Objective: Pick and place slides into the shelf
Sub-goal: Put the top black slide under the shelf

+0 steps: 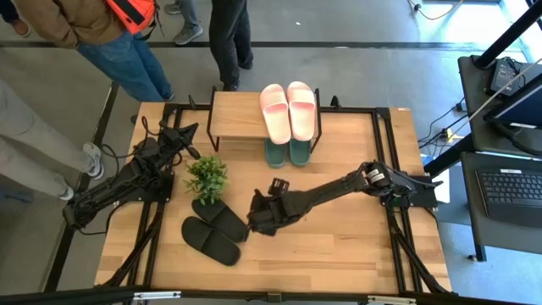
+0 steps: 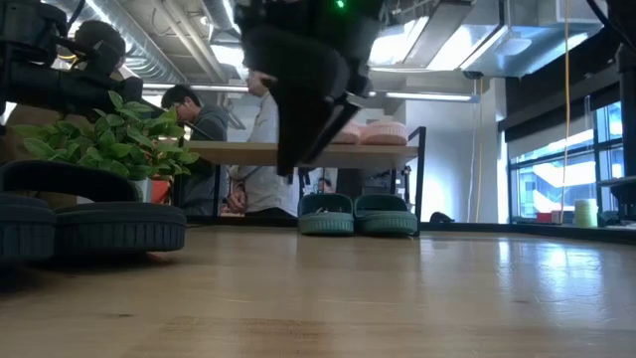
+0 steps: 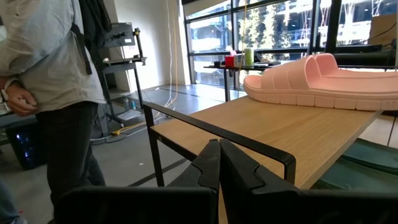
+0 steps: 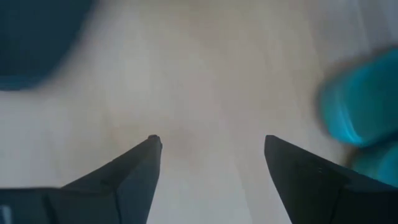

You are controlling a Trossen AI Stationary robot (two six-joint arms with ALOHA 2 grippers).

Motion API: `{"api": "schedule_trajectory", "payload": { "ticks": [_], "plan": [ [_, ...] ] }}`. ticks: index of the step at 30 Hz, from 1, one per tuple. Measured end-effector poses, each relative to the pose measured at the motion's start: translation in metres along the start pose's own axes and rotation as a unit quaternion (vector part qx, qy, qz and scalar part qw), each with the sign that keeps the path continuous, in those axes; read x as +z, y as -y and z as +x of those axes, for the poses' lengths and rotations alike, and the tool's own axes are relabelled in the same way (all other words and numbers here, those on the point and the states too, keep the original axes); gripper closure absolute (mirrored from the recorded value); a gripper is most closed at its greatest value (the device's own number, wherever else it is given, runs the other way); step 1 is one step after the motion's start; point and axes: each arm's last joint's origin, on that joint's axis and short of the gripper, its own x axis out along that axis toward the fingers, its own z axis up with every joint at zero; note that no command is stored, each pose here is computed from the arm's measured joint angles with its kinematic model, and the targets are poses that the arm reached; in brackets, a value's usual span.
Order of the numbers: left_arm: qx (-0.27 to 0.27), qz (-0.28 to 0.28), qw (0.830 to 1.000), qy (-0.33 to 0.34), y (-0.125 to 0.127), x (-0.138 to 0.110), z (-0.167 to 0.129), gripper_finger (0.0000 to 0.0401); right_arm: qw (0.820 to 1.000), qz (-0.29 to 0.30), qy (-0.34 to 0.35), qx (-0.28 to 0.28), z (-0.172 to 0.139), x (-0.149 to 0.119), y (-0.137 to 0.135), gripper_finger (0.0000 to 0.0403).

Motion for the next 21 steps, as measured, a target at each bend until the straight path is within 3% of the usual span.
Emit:
{"api": "schedule_trajectory", "payload": {
  "ticks": [6,14,21],
  "plan": [
    [-0.014,-0.008,1.0,0.0,0.001,0.0,0.0,0.0401,0.993,-0.057,0.095,0.041,-0.005,0.016,-0.014,0.0118],
    [-0.028,-0.012,1.0,-0.001,0.002,0.0,0.0,0.0401,0.967,-0.113,0.217,0.07,-0.01,0.043,-0.017,0.0118],
    [-0.028,-0.012,1.0,-0.002,0.002,-0.001,0.0,0.0401,0.94,-0.187,0.273,0.086,0.021,0.053,-0.03,0.0118]
  ]
}}
